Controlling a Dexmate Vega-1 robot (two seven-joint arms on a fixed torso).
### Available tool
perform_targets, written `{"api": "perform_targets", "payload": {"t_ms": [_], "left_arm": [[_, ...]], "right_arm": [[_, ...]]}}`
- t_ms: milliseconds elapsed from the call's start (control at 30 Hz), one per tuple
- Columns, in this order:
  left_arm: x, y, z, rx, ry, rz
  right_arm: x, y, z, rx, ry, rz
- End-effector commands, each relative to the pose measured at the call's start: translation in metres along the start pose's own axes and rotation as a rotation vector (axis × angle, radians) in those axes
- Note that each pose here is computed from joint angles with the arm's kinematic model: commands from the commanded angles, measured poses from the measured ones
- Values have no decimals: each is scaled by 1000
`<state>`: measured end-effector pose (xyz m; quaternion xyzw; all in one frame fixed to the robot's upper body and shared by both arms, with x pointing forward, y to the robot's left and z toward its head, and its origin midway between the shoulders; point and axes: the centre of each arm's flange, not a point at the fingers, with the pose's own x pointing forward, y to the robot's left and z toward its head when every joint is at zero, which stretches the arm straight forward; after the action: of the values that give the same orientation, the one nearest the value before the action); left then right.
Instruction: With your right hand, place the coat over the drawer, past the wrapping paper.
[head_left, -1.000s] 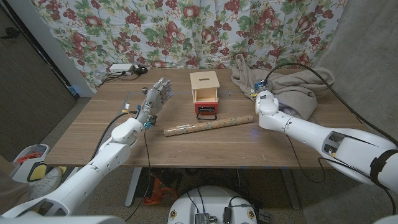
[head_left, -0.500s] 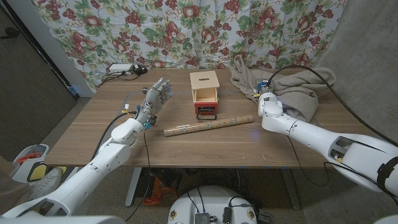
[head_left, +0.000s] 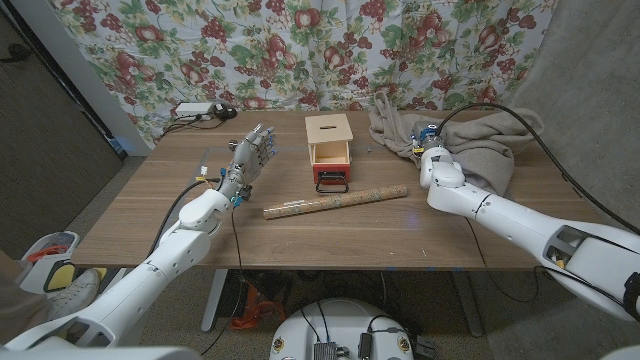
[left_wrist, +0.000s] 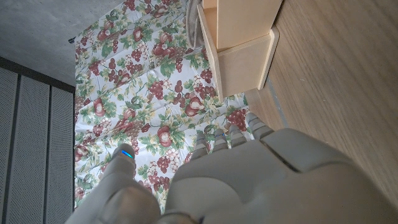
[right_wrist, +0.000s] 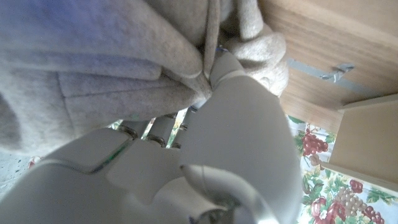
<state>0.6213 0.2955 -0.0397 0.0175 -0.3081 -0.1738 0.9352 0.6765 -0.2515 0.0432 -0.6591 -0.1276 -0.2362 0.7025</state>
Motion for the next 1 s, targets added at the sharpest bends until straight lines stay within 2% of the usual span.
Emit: {"api": "perform_targets", "payload": {"t_ms": [33, 233, 500, 600, 667, 1000], "left_arm": [[0, 1, 0, -3, -3, -2], [2, 1, 1, 0, -2, -6], [5, 0, 0, -4, -4, -9], [4, 0, -1, -4, 0, -7], [4, 1, -2, -7, 0, -4], [4, 2, -2, -9, -1, 0]], "right_arm": [[-3, -13, 0, 38, -16, -59], [-3, -19, -2, 63, -11, -70], [-4, -18, -5, 76, -8, -84], [-5, -21, -6, 88, -6, -101], [-5, -25, -7, 107, -6, -117], [-8, -67, -6, 141, -19, -251]]}}
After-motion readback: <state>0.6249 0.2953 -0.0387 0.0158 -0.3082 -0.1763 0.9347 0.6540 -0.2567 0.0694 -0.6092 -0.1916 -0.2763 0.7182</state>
